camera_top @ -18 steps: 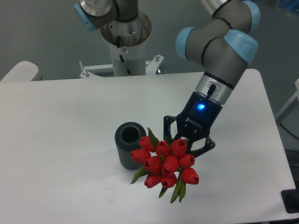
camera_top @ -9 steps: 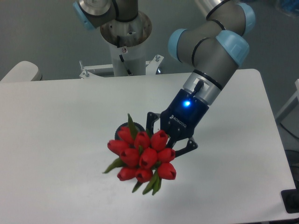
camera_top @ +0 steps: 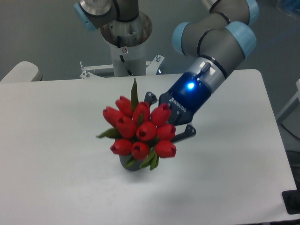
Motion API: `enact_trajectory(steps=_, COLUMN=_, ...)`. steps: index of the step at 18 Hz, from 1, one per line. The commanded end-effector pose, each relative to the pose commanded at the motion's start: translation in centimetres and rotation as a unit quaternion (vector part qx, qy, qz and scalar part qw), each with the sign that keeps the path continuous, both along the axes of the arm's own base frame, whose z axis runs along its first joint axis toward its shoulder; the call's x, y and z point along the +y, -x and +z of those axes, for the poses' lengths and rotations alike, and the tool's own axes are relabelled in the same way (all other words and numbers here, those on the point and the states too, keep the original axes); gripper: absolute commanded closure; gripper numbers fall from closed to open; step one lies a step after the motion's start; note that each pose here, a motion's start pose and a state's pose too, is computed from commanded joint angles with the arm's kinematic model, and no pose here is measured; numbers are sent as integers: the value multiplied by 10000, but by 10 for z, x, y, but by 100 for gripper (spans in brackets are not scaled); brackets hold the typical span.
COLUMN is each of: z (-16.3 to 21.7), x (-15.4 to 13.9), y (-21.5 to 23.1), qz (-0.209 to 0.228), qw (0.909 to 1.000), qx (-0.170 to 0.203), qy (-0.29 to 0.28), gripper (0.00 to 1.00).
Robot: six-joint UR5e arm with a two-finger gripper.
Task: Insert the flowers into the vase
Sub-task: 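Raise the bouquet and tilt its stems down into the vase opening, then lower the bouquet stems down into the grey vase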
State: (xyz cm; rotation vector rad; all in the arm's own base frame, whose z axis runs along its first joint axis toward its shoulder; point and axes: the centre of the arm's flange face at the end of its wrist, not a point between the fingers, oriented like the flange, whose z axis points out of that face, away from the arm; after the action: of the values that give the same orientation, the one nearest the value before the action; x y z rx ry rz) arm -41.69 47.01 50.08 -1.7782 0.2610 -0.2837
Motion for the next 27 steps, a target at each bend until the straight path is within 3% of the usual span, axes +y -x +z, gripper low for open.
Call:
enact_trajectory(steps=6, z=-6, x=-8, y=-28, qz=-112, qw=9999, qx=-71, qy=-50, gripper=67)
enact_trajectory(steps=12, z=-29, x=-15, y=-54, qz=-305, qw=9992, qx=189, qy=-181, gripper=67)
enact_trajectory(steps=19, z=-44, x=-17, y=-60, qz=-383, qw=9989, qx=85, qy=-245, gripper=67)
enact_trajectory(steps=27, z=-71, x=-22, y=-71, qz=-466, qw=9983, qx=220, qy=-277, gripper=67)
